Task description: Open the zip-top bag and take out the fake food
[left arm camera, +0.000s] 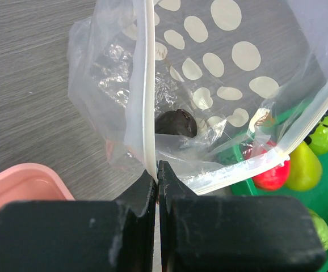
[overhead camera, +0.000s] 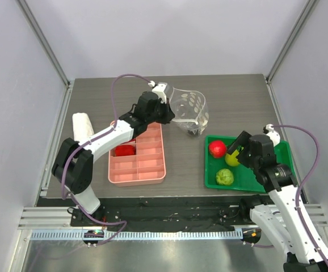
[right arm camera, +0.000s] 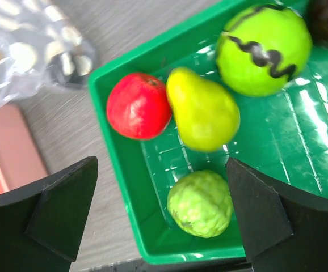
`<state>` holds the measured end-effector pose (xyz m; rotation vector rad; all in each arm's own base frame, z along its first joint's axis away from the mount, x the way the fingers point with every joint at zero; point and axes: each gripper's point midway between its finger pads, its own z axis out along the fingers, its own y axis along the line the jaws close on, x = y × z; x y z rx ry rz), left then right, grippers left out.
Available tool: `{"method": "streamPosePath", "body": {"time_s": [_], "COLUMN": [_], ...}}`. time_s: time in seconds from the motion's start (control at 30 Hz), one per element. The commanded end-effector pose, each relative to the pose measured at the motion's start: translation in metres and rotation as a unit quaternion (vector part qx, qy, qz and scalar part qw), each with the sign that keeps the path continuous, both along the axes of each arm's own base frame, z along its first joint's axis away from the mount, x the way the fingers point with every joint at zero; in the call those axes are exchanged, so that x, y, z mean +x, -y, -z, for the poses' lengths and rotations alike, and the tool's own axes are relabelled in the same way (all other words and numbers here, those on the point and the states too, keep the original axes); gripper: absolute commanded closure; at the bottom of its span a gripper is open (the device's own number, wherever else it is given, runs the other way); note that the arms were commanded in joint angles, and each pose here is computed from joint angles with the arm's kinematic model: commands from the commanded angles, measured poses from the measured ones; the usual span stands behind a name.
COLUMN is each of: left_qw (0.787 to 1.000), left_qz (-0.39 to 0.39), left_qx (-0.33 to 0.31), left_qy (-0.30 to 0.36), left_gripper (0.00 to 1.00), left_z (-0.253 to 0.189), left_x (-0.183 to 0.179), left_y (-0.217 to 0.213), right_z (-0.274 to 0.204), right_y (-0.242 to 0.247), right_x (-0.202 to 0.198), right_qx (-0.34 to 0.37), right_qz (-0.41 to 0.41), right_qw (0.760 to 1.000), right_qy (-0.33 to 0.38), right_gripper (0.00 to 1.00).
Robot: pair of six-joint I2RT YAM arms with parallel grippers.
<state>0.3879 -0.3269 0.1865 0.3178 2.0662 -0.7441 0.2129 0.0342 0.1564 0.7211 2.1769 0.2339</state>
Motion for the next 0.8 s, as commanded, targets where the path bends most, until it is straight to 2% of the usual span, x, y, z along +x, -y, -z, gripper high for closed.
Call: {"method": "streamPosePath", "body": {"time_s": [0.0, 0.1, 0.13, 0.17, 0.23, 0.27, 0.33, 0.37, 0.43, 0.47, 0.53, 0.6, 0.63, 0.77], "left_qw": [0.999, 0.999, 0.999, 0.999, 0.999, 0.999, 0.999, 0.999, 0.999, 0.999, 0.999, 0.999, 0.999, 0.998], "left_qz": [0.015, 0.016, 0.015, 0.013, 0.013, 0.013, 0.015, 0.017, 0.018, 0.019, 0.022, 0.024, 0.026, 0.029], "left_qx": [-0.026, -0.024, -0.021, -0.022, -0.021, -0.021, -0.024, -0.023, -0.023, -0.023, -0.024, -0.022, -0.022, -0.019], "left_qy": [0.034, 0.037, 0.037, 0.037, 0.038, 0.038, 0.041, 0.041, 0.042, 0.042, 0.042, 0.041, 0.041, 0.043], "left_gripper": [1.00, 1.00, 1.00, 1.00, 1.00, 1.00, 1.00, 1.00, 1.00, 1.00, 1.00, 1.00, 1.00, 1.00], "left_z": [-0.028, -0.027, -0.026, -0.027, -0.027, -0.028, -0.032, -0.032, -0.034, -0.034, -0.034, -0.034, -0.034, -0.036], "left_x": [-0.003, -0.003, -0.003, -0.003, -0.003, -0.003, -0.005, -0.006, -0.007, -0.008, -0.011, -0.013, -0.015, -0.018], "left_y": [0.004, 0.004, 0.003, 0.003, 0.003, 0.004, 0.006, 0.008, 0.010, 0.011, 0.014, 0.015, 0.016, 0.017], "right_z": [-0.048, -0.084, -0.084, -0.107, -0.110, -0.132, -0.137, -0.140, -0.139, -0.131, -0.128, -0.118, -0.112, -0.096], "right_y": [-0.037, -0.071, -0.089, -0.099, -0.121, -0.131, -0.155, -0.168, -0.181, -0.190, -0.198, -0.203, -0.205, -0.205], "right_x": [0.024, 0.044, 0.051, 0.059, 0.074, 0.081, 0.087, 0.099, 0.113, 0.126, 0.141, 0.162, 0.169, 0.196], "right_qx": [0.031, 0.055, 0.064, 0.062, 0.020, 0.010, 0.006, 0.007, 0.004, -0.005, -0.016, -0.049, -0.061, -0.108], "right_qz": [-0.111, -0.186, -0.217, -0.226, -0.230, -0.235, -0.251, -0.253, -0.247, -0.243, -0.238, -0.237, -0.237, -0.221], "right_qw": [0.991, 0.973, 0.967, 0.963, 0.965, 0.960, 0.957, 0.957, 0.959, 0.962, 0.963, 0.963, 0.963, 0.964], "right_qy": [0.073, 0.124, 0.114, 0.136, 0.128, 0.150, 0.144, 0.139, 0.137, 0.129, 0.129, 0.118, 0.113, 0.104], "right_gripper": [0.00, 0.00, 0.00, 0.02, 0.06, 0.12, 0.23, 0.36, 0.47, 0.62, 0.73, 0.78, 0.85, 0.89]}}
